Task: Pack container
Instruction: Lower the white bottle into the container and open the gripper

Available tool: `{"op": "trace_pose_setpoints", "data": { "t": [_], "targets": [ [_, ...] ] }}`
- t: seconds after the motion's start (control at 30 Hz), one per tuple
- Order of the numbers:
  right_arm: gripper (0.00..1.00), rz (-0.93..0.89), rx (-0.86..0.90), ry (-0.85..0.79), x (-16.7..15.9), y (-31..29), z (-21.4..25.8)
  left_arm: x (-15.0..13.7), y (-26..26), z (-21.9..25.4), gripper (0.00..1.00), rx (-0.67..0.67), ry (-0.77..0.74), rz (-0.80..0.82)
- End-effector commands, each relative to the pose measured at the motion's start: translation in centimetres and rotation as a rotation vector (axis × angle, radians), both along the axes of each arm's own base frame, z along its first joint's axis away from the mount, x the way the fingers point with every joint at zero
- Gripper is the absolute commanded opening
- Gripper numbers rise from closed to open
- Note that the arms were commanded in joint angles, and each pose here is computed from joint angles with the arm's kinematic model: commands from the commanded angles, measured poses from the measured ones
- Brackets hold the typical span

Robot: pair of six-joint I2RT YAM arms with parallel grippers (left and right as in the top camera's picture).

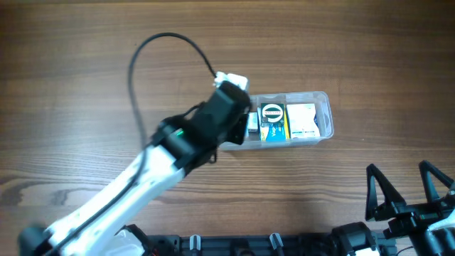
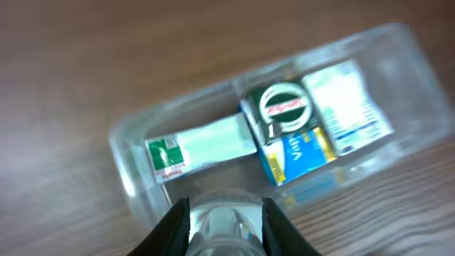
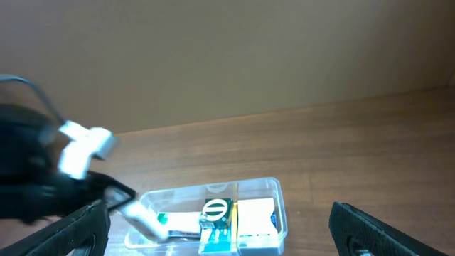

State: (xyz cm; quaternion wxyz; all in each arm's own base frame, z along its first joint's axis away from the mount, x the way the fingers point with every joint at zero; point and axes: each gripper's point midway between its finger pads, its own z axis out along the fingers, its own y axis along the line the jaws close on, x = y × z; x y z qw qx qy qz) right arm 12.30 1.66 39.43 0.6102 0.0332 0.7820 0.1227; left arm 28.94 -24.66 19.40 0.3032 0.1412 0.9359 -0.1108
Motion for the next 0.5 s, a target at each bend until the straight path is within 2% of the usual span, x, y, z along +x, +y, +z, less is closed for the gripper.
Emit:
{"op": "trace_pose_setpoints", "data": {
  "t": [0.0,0.2,0.47],
  "targets": [
    [1.0,-0.016,-0.022,-0.001,0.2,-0.3,0.0,0.5,-2.1,-4.0,0.15,0.019,0.084,0.027],
    [1.0,-0.016,-0.022,-0.001,0.2,-0.3,0.0,1.2,-3.7,-8.2,0.16,0.07,0.127,0.012],
    [1.0,-0.016,-0.022,-0.001,0.2,-0.3,0.0,3.9,-4.9,-6.8,0.22,0.065,-0.025,-0.018]
  ]
}}
